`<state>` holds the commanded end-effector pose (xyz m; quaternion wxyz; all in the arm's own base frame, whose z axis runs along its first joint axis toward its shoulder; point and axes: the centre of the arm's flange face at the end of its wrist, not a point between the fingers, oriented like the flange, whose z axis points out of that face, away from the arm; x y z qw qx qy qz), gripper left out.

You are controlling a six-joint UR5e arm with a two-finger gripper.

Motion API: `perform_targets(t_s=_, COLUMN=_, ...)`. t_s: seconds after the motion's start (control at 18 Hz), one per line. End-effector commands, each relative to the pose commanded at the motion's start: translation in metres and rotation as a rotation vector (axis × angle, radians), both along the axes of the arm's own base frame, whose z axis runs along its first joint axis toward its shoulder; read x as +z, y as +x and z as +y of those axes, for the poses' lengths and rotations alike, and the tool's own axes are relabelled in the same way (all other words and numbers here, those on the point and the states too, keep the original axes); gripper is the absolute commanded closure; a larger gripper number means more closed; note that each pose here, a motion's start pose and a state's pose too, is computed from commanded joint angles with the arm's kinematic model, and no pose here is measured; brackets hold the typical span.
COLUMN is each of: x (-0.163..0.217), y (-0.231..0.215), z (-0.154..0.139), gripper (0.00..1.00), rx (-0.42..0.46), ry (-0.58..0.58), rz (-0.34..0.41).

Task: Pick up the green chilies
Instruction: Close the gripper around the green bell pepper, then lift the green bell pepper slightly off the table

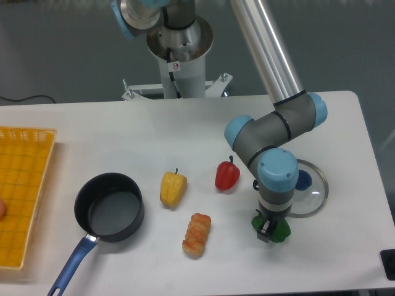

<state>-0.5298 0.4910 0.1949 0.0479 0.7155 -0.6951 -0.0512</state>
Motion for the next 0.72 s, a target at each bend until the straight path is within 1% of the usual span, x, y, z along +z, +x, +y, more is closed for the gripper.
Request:
perform_targets(t_s=0.11, x=0.000, y=0.001, z=-0.001, gripper=0.49, rx=0.032, ry=0.004, rz=-0.001)
perform_targets(t_s=0.22, x=0.003, y=0.002, z=-0.001, gripper=0.51, rx=0.068, ry=0.014, rz=0.001)
perform_targets(t_s=0.33, x=0.014, y=0.005, z=0.003, gripper=0.57, rx=0.148, ry=0.037, rz=0.011)
perform_targets(t_s=0.5, x=0.030, y=0.012, z=0.008, gripper=0.58, rx=0.210, ry=0.062, rz=0.028)
perform_targets(t_s=0.61, x=0.044, y=0.024, z=0.016, gripper=0.58, rx=0.314, ry=0.096, rz=0.037)
perform_targets(t_s=0.67, x=0.049, y=0.026, z=0.018, gripper=0.58, rx=0.355, ry=0.107, rz=0.040)
perform_targets(t_s=0.72, x=0.051, y=0.027, z=0.018, gripper=0.57, rx=0.374, ry=0.113, rz=0.042)
